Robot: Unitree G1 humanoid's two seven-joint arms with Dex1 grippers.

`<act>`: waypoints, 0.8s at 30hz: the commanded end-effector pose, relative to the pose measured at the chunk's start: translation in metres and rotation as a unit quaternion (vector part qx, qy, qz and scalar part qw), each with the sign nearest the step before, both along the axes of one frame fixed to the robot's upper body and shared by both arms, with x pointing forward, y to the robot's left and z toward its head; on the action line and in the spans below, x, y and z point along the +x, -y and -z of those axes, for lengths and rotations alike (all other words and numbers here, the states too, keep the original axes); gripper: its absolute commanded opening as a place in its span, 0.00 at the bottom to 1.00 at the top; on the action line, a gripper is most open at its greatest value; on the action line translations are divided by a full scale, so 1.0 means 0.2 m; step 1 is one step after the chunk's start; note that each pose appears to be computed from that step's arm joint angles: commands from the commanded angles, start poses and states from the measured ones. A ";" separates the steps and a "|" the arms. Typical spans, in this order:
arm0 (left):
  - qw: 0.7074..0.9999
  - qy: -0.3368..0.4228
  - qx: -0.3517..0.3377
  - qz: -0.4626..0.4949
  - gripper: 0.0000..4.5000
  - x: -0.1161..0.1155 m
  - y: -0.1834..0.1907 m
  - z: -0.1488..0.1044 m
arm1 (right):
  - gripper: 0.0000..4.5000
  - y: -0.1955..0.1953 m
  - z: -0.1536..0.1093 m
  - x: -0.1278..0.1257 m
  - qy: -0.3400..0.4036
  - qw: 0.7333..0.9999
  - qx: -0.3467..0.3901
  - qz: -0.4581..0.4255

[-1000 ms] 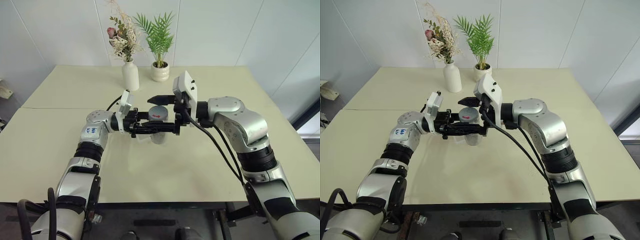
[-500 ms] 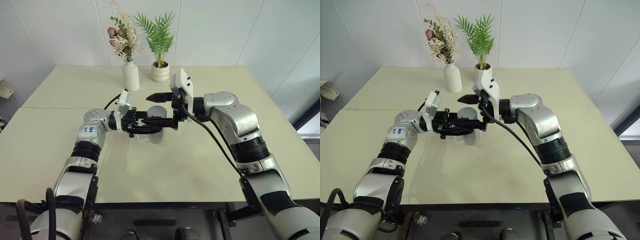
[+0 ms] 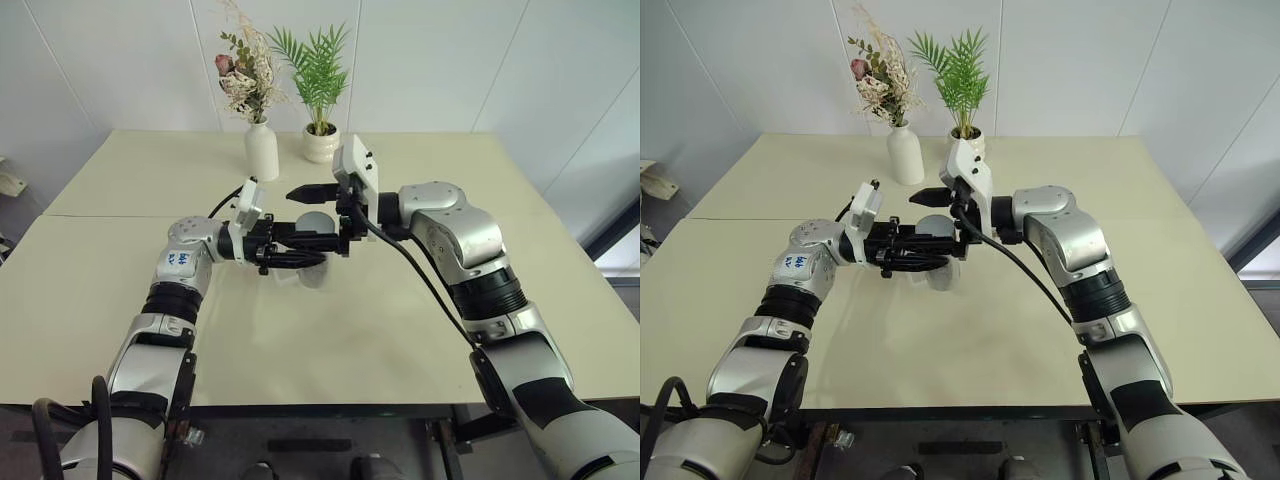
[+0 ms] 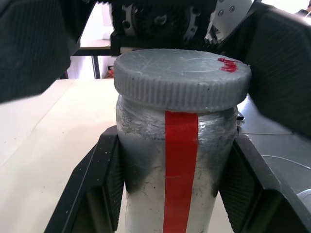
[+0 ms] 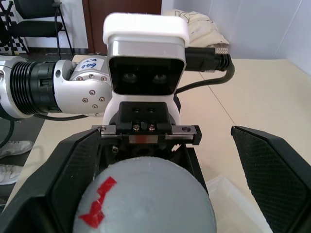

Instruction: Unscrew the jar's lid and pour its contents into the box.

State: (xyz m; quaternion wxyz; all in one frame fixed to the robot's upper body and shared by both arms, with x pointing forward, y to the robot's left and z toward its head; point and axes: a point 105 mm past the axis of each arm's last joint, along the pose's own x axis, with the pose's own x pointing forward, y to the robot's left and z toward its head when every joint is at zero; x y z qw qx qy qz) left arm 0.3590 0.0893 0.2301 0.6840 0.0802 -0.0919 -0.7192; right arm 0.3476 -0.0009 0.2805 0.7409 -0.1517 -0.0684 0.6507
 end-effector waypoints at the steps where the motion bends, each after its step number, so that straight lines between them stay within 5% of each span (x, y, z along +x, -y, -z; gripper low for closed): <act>1: 0.999 0.022 -0.011 0.027 0.50 -0.04 -0.02 -0.04 | 1.00 0.04 -0.05 0.01 0.025 1.000 0.001 0.006; 24: 1.000 0.012 -0.025 -0.012 0.50 0.01 -0.08 -0.03 | 1.00 0.25 -0.04 0.02 0.032 0.998 -0.015 0.057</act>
